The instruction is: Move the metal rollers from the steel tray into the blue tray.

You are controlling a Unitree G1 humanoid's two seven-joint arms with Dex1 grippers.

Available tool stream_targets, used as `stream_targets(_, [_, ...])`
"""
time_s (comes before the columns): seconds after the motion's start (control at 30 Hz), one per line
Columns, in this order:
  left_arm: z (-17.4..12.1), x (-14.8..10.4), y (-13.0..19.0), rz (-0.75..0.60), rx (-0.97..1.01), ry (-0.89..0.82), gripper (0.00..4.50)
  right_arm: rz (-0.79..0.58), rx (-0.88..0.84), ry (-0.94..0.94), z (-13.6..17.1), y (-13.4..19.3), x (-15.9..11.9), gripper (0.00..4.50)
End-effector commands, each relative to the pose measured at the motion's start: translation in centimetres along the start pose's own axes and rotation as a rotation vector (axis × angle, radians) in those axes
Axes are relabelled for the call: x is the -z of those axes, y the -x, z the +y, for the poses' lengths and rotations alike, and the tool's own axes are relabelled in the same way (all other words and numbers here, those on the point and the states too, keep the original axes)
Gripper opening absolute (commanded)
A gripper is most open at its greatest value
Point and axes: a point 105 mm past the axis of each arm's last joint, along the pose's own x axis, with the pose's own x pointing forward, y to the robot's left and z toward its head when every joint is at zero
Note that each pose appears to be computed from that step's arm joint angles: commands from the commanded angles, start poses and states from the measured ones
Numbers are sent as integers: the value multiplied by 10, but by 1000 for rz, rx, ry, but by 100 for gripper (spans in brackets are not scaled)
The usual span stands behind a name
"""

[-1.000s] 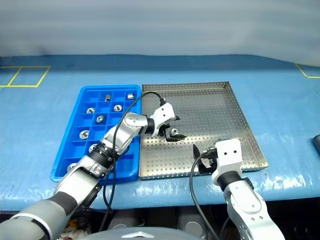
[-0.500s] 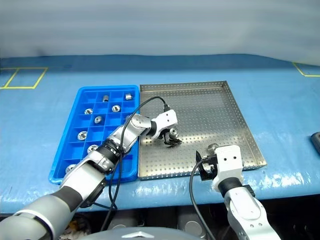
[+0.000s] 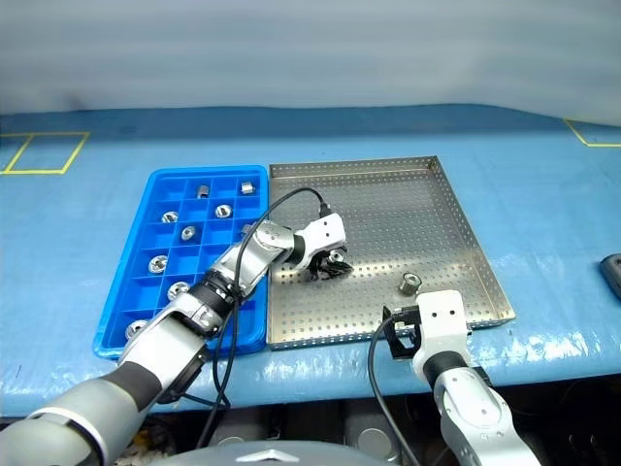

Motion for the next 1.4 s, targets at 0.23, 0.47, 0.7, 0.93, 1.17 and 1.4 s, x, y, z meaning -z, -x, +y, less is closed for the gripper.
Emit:
stream_targets(0.23, [35,-61,64,-277,-268,5,172,-10,-31,30,1,-7,-7,450])
stream_targets(0.47, [49,-41,133,-251,-530,64,172,-8,-101,54,11,-18,-10,450])
stream_targets(0.7, [43,-1,174,-138,-702,139,172,-15,-135,91,12,-32,-16,450])
stream_targets(0.93, [25,28,188,-59,-758,227,172,-23,-159,105,15,-37,-21,450])
stream_targets(1.17, [16,48,182,-12,-738,281,172,-26,-183,107,20,-39,-21,450])
stream_targets(1.4, [13,62,171,28,-709,319,172,-29,-171,107,17,-38,-22,450])
